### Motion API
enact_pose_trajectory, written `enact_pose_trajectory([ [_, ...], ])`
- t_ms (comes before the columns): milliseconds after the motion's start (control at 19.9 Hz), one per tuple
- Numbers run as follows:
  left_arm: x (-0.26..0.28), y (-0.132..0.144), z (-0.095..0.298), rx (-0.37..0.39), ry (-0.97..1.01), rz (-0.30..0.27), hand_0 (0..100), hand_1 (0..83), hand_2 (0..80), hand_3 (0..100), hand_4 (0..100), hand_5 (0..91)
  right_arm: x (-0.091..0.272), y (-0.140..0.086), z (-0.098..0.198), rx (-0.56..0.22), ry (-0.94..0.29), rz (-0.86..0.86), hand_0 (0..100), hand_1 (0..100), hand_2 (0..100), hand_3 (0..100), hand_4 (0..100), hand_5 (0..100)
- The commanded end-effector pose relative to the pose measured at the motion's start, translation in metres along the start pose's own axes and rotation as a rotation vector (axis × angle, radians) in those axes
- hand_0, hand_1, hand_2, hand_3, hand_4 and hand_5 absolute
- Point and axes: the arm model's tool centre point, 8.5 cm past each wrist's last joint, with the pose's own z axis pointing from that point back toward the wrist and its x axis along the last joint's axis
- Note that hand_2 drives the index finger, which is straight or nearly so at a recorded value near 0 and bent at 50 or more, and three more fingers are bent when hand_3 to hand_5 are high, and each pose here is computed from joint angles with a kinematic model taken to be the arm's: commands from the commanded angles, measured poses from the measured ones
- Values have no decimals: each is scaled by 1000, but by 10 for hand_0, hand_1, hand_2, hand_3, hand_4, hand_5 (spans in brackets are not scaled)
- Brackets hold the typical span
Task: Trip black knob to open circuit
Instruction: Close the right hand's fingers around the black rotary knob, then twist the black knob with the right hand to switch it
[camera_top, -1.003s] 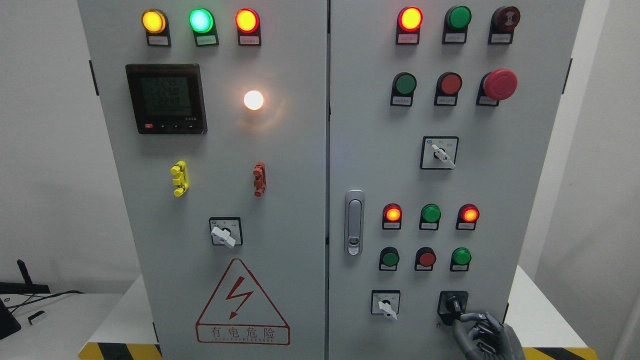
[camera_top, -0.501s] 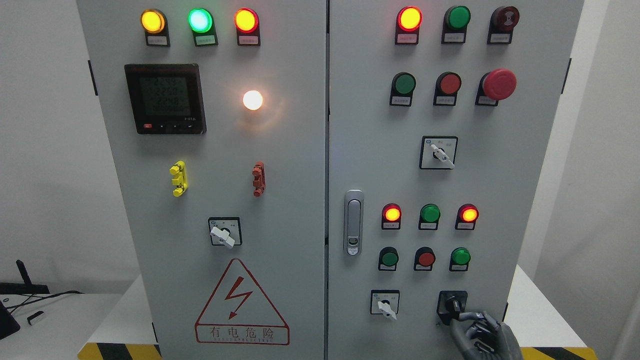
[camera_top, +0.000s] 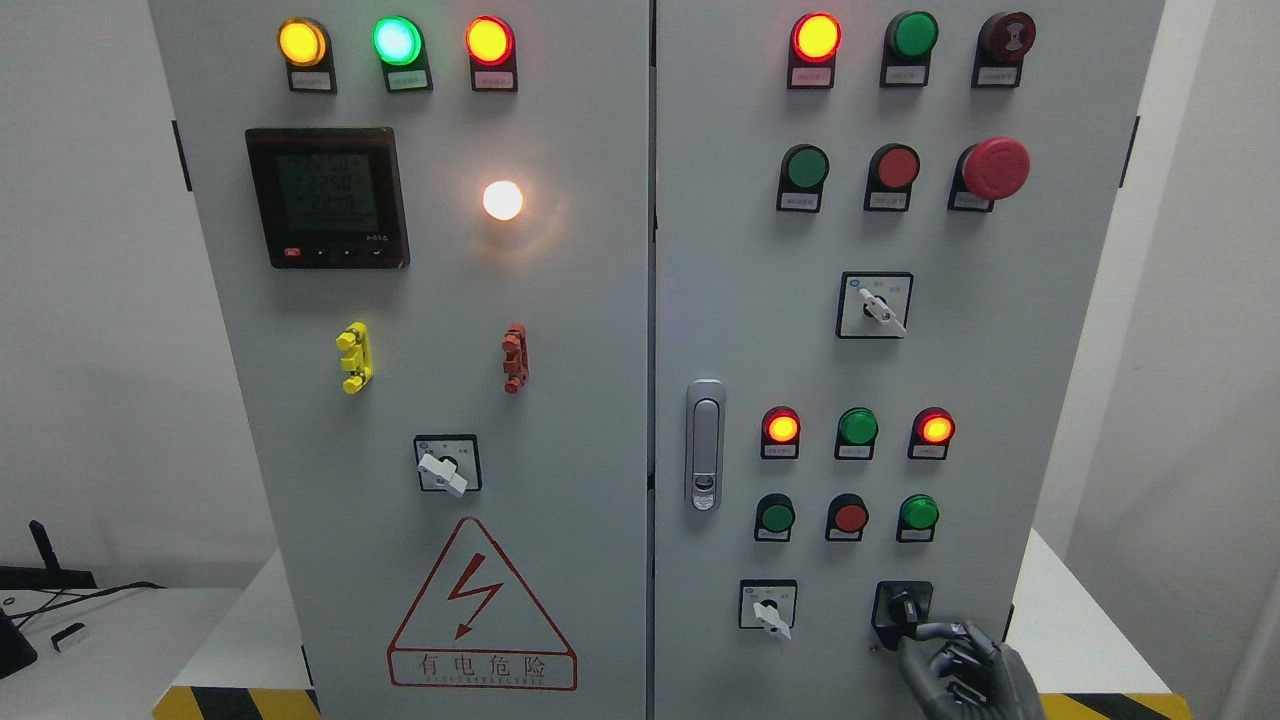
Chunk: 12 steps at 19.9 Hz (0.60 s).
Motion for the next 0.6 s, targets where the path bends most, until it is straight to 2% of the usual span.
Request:
enact_pose_trajectory([
  [0,0,0,0,-4,-2,-30,120,389,0,0,0,0,2,11,2,23,-5,-3,476,792,496,848,757,777],
  [551,0,0,0,-4,-2,-30,120,389,0,0,0,0,-1,18,3,43,8,-2,478,793,510,849,757,777],
])
